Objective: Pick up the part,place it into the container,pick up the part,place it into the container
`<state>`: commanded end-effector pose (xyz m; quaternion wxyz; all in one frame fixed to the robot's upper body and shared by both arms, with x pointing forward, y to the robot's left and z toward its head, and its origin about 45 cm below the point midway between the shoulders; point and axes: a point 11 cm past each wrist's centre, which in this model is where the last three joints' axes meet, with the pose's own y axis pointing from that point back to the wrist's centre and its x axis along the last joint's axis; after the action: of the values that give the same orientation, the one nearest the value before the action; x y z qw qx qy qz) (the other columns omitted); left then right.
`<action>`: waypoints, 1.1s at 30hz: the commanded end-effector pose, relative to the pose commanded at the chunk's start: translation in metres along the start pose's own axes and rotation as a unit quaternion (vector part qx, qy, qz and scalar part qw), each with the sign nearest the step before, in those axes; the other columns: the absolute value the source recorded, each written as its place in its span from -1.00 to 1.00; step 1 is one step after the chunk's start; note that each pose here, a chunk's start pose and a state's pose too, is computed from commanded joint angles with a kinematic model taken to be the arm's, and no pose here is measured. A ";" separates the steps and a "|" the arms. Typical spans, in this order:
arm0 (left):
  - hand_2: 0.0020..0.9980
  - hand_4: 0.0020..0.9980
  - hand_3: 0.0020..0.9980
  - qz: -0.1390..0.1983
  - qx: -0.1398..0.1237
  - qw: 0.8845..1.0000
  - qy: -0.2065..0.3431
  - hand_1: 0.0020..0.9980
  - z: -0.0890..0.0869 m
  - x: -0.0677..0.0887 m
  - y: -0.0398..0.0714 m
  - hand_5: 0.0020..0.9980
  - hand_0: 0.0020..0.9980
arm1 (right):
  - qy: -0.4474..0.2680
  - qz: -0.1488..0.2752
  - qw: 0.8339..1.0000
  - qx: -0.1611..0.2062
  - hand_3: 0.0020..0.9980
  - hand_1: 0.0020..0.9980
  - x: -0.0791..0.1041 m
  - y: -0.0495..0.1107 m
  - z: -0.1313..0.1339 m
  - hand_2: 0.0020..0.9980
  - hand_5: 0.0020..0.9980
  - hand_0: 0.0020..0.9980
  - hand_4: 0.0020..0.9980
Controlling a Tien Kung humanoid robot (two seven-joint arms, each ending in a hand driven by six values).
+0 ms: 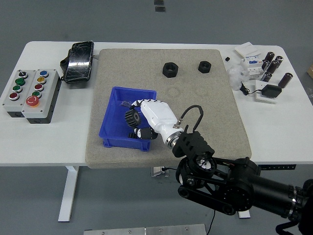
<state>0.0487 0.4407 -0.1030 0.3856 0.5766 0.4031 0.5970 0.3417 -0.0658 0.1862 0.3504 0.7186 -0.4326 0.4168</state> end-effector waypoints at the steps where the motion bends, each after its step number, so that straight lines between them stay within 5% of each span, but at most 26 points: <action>1: 0.07 0.32 0.21 0.000 0.000 1.000 0.000 0.10 0.000 0.000 0.000 -0.25 0.26 | 0.000 0.001 1.000 0.000 0.48 0.66 0.000 0.000 0.000 0.61 -0.70 0.61 0.21; 2: 0.07 0.32 0.21 0.000 0.000 1.000 0.000 0.10 0.000 0.000 0.000 -0.25 0.26 | 0.000 0.001 1.000 -0.001 0.63 0.69 0.000 0.000 0.000 0.65 -0.65 0.63 0.43; 8: 0.07 0.32 0.21 0.000 0.000 1.000 -0.001 0.10 0.000 0.001 0.000 -0.25 0.26 | 0.001 -0.003 1.000 -0.003 0.63 0.69 0.000 0.000 0.001 0.65 -0.65 0.63 0.43; 9: 0.07 0.31 0.21 0.001 -0.001 1.000 -0.001 0.11 0.001 0.001 0.000 -0.26 0.26 | 0.001 -0.004 1.000 -0.004 0.98 0.80 0.000 0.000 0.001 0.86 -0.73 0.70 0.56; 17: 0.06 0.31 0.21 0.000 0.000 1.000 -0.001 0.10 0.000 0.000 0.000 -0.26 0.26 | -0.008 0.004 1.000 -0.012 1.00 0.83 0.002 0.000 0.004 0.92 -0.77 0.73 0.63; 22: 0.07 0.31 0.21 0.000 0.000 1.000 -0.001 0.10 -0.001 0.000 0.000 -0.26 0.26 | -0.093 0.048 0.994 -0.016 0.85 0.73 0.017 0.003 0.017 0.80 -0.72 0.62 0.62; 33: 0.07 0.31 0.21 0.004 0.004 1.000 -0.002 0.10 -0.006 0.004 -0.001 -0.26 0.26 | -0.310 0.183 0.930 -0.073 0.70 0.64 0.058 0.047 0.115 0.68 -0.56 0.49 0.59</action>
<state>0.0425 0.4445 -0.1024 0.3821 0.5810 0.4023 0.5955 0.3485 -0.2020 0.1989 0.1680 0.6926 -0.6731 0.1977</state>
